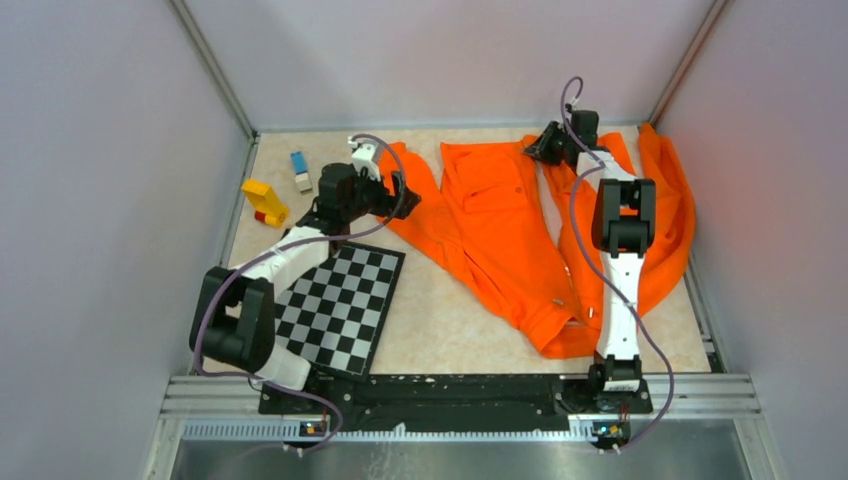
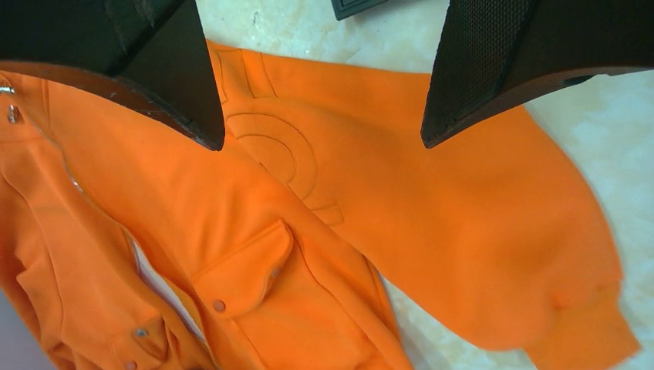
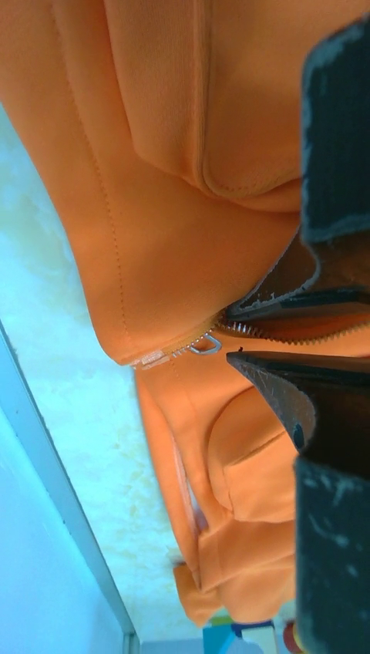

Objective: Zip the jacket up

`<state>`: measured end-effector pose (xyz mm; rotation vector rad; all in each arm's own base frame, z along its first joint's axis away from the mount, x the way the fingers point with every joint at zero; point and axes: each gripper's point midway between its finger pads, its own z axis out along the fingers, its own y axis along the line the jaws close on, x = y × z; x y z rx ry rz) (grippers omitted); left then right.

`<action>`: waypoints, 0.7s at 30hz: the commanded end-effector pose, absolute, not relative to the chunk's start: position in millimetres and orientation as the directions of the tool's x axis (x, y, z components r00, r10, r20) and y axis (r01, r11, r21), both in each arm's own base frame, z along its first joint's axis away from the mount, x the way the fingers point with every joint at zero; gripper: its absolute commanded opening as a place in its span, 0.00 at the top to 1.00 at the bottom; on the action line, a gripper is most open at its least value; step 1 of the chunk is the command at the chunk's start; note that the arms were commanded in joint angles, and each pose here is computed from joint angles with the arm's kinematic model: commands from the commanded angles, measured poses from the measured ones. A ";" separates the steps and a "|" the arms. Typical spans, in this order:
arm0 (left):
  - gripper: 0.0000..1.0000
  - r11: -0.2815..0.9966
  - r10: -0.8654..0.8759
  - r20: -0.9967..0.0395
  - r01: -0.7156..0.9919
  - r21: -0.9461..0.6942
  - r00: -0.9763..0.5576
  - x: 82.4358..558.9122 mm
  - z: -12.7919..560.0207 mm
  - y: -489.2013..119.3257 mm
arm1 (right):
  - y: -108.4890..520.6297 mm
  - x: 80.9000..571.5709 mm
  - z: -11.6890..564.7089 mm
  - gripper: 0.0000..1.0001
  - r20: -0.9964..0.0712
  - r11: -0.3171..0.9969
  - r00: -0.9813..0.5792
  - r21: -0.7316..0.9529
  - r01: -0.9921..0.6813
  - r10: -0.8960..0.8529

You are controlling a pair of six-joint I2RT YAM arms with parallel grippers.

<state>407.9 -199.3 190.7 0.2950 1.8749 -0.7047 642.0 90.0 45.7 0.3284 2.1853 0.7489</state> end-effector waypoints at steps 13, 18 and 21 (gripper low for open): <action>0.01 0.570 -0.237 -0.841 0.632 -0.525 -0.486 403.4 240.9 -251.9 | 125.9 642.2 110.4 1.00 -0.647 0.576 -0.643 0.730 -0.369 0.409; 0.03 0.475 -0.354 -0.777 0.615 -0.629 -0.520 428.2 256.1 -267.8 | 155.5 613.6 132.7 1.00 -0.713 0.460 -0.637 0.689 -0.560 0.293; 0.04 0.368 -0.378 -0.764 0.673 -0.642 -0.523 445.7 265.8 -282.2 | 176.4 596.5 129.4 1.00 -0.734 0.418 -0.644 0.666 -0.618 0.218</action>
